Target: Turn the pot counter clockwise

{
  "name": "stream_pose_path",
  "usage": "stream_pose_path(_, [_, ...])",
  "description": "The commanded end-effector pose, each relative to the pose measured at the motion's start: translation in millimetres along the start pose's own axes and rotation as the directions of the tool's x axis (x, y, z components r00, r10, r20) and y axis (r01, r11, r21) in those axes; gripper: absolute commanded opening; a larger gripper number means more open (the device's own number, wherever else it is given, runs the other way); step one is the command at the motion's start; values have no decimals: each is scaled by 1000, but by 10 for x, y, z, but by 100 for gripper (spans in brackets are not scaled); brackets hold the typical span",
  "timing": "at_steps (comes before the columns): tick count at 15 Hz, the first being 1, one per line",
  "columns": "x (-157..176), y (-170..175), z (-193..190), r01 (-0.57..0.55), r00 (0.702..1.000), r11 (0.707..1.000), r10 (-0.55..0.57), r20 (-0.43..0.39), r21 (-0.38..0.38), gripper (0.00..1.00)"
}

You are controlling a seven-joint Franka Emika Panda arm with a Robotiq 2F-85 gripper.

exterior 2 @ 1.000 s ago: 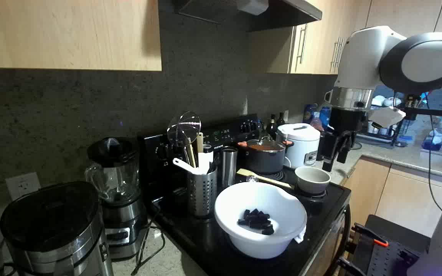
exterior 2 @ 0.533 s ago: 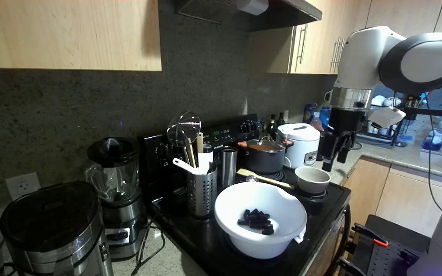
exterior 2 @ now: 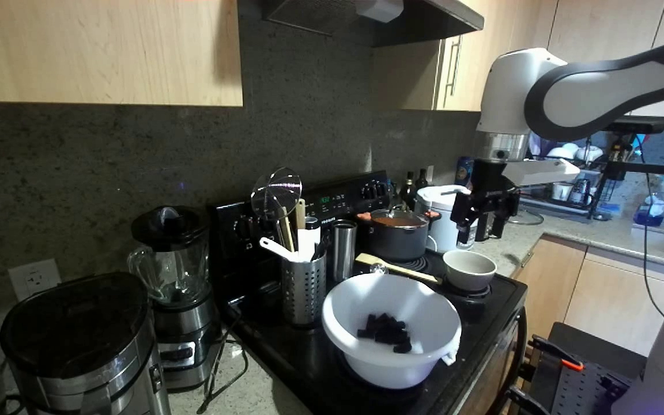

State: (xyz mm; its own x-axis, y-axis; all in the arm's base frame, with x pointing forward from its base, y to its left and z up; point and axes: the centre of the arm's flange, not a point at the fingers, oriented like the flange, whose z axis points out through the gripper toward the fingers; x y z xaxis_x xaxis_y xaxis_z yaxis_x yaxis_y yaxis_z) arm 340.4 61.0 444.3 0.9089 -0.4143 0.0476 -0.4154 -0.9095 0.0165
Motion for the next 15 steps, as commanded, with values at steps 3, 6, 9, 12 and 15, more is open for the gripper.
stream_pose_path(3, [651, -147, -39, -214, 973, 976, 216, -83, 37, 100])
stream_pose_path(6, [959, -140, -29, -356, 913, 933, 359, -192, 52, 100])
stream_pose_path(9, [1308, -70, 6, -490, 831, 869, 490, -263, 72, 100])
stream_pose_path(12, [1699, 39, 51, -607, 736, 792, 594, -325, 72, 100])
stream_pose_path(15, [2105, 98, 128, -686, 657, 724, 660, -364, 73, 100])
